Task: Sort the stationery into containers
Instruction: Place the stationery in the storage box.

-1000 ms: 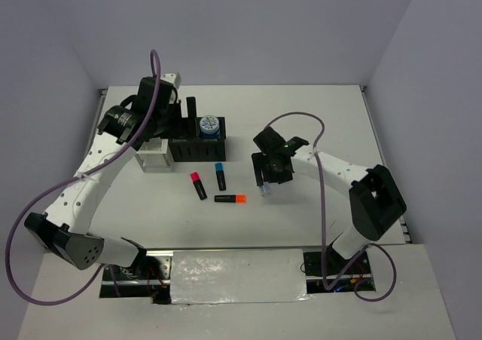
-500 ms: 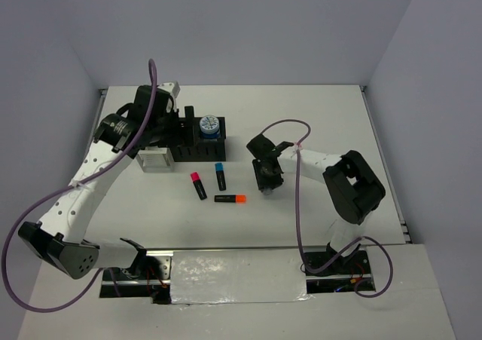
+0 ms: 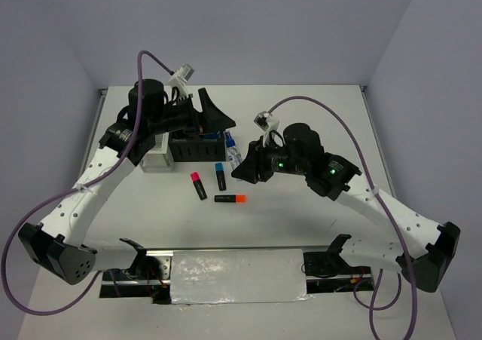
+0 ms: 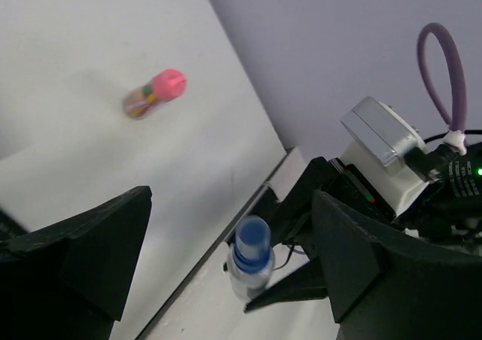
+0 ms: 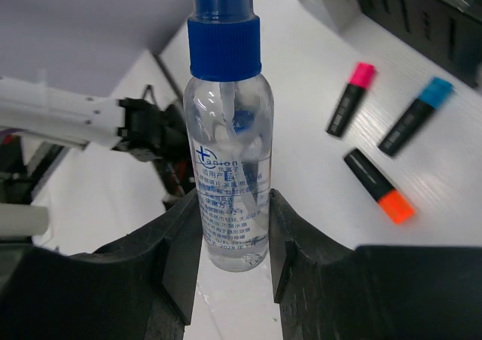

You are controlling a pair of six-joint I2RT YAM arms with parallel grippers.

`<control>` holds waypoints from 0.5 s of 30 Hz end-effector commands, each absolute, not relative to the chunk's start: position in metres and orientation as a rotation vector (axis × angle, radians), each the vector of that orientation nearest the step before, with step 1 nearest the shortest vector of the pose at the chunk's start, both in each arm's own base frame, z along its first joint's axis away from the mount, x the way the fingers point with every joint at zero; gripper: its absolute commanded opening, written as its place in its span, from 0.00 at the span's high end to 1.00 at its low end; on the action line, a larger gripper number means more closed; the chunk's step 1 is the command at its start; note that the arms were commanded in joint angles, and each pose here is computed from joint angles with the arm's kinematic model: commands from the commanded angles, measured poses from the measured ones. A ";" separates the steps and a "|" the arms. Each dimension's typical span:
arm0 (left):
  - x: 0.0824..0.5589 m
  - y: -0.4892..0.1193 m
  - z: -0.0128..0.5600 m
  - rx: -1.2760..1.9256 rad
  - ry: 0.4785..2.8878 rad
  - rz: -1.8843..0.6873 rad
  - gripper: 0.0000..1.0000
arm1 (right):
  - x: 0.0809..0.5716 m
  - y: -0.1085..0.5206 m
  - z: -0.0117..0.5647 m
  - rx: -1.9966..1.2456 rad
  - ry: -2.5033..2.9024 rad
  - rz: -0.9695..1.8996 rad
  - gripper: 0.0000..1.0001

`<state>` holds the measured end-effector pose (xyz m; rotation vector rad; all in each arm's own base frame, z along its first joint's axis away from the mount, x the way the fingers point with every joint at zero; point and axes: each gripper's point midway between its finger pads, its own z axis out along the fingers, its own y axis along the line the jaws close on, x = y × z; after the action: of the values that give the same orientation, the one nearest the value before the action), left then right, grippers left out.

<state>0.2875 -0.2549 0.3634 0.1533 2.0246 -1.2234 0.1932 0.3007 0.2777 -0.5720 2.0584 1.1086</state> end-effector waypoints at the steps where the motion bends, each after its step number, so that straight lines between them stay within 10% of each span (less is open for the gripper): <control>1: 0.275 -0.277 0.411 0.282 1.859 -1.449 0.01 | 0.173 0.315 0.315 -0.665 1.917 1.293 1.00; 15: 0.246 -0.279 0.407 0.406 1.845 -1.527 0.07 | 0.184 0.316 0.352 -0.641 1.827 1.263 1.00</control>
<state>0.2622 -0.2799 0.3933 0.3282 1.9082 -1.5055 0.1793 0.3109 0.3066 -0.6259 1.9718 1.2412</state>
